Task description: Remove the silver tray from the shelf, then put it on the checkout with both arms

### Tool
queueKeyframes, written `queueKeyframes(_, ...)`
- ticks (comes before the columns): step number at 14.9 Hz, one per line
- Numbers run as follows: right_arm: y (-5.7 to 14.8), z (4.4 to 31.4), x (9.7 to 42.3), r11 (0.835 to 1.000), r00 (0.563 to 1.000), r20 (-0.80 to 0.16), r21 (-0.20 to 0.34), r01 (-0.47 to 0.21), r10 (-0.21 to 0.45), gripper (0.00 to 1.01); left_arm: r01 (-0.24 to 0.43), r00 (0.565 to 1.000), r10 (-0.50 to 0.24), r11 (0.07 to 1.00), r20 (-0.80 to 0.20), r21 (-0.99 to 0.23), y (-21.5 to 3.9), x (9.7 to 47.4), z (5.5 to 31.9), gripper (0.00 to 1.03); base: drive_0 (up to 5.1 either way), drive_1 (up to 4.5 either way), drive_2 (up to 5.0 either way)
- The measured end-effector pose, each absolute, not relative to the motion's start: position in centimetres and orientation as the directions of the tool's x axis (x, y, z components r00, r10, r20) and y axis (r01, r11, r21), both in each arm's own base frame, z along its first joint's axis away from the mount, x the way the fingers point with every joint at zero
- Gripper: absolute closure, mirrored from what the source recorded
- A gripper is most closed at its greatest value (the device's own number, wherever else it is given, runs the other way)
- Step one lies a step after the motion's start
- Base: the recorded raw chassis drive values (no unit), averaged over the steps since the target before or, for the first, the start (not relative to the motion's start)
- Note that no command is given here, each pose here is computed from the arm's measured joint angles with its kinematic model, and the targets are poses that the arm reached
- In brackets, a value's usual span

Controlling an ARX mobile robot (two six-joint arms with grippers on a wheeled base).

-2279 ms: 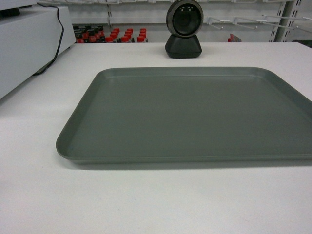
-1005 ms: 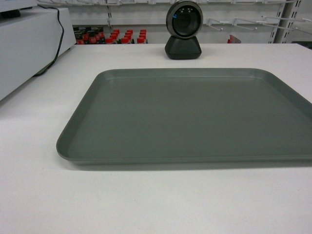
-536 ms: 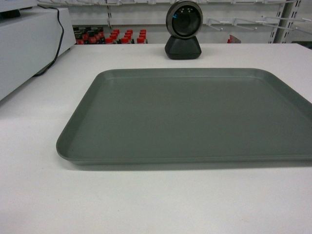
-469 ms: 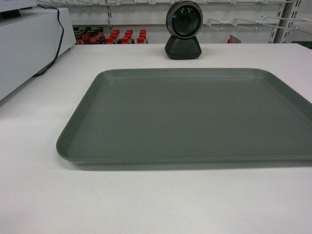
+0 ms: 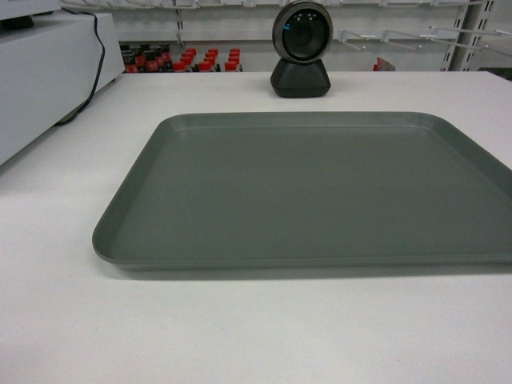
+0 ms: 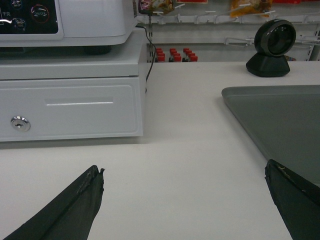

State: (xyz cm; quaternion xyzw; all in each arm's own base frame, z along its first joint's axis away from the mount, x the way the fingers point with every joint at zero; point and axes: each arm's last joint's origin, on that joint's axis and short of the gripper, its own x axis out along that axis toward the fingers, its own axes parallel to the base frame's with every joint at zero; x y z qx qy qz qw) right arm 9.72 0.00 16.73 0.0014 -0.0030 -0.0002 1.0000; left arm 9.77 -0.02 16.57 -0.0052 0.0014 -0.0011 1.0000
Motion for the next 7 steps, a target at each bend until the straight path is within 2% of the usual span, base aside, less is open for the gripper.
queueKeyframes(1,0.00,16.73,9.72,1.000,1.000,0.006,0.003,0.000,0.000,0.03,0.002,1.000,-0.002,1.000,-0.003,-0.011,-0.02,9.77,16.57,0.05,0.0,-1.20,1.3)
queueKeyframes(7,0.00,16.71,9.72,1.000,1.000,0.004,0.003,0.000,0.000,0.03,0.002,1.000,-0.002,1.000,-0.003,-0.010,-0.02,9.77,16.57,0.05,0.1,-4.07,4.2)
